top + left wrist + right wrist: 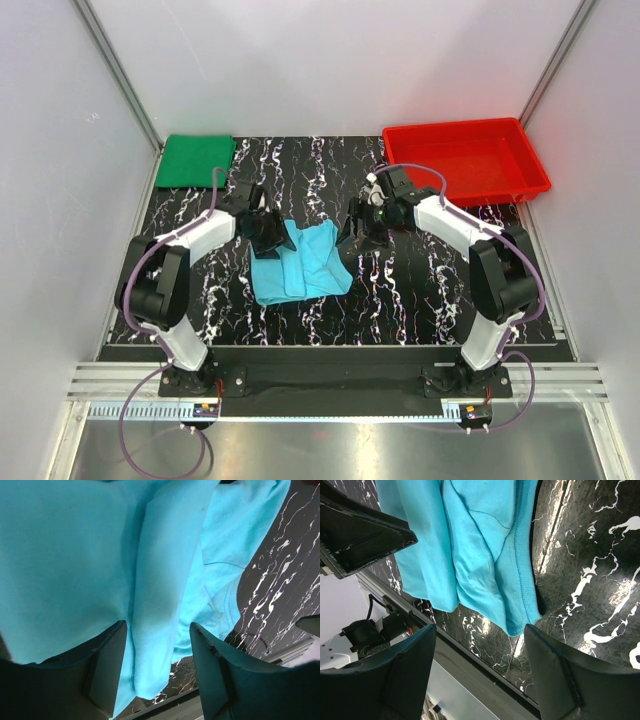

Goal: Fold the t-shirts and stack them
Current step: Fold the tshirt

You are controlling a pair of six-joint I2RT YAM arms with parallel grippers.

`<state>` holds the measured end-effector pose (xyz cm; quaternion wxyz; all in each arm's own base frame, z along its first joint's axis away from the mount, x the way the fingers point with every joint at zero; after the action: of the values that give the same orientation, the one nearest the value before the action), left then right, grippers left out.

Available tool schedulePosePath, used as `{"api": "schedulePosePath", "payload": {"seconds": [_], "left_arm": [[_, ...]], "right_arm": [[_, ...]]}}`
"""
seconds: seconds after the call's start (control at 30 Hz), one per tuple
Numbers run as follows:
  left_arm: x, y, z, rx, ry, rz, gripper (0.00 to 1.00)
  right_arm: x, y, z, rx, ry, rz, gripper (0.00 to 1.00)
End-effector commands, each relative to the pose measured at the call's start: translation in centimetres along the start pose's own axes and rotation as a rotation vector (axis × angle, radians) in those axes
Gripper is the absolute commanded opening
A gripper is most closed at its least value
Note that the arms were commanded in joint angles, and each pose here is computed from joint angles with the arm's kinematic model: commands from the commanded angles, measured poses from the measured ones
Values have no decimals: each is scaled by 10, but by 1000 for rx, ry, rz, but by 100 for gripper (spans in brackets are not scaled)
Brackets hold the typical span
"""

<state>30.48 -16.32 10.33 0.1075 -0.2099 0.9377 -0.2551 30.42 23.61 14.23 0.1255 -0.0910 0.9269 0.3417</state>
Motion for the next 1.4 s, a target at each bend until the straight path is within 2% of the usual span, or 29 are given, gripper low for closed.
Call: {"api": "schedulePosePath", "payload": {"seconds": [0.0,0.23,0.53,0.63,0.73,0.8,0.93,1.1,1.37], "left_arm": [[-11,-26,2,76,-36,35,58],[2,-51,10,123,-6,50,56],[29,-112,7,235,23,113,54],[29,-117,-13,239,-26,131,54],[26,-110,-33,185,-100,160,56],[26,-98,-37,113,-107,179,57],[15,-70,-23,-113,-123,133,56],[4,-65,-7,-271,-151,106,55],[8,-70,10,-373,-132,100,54]], "right_arm": [[-4,3,-1,-45,-8,-26,78],[-4,-4,-4,-41,-22,-10,78],[-2,-33,-9,26,-30,74,78],[-2,-37,-9,24,-19,90,79],[-4,-37,-4,-1,-12,101,78],[-9,-36,-1,-11,-12,103,78],[-16,-39,1,15,-13,98,78],[-25,-47,1,97,-22,76,78],[-30,-49,15,60,-7,96,77]]}}
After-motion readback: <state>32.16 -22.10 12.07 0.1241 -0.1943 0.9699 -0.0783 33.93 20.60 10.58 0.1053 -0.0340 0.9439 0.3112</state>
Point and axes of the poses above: each gripper's point midway between its finger pads, its own z axis out along the fingers, its own y axis along the line the jaws close on, x = y × z, the point moved 5 cm from there along -z, back along the fingers, and after that the axes turned 9 degrees about -z, right-handed, at the moved point
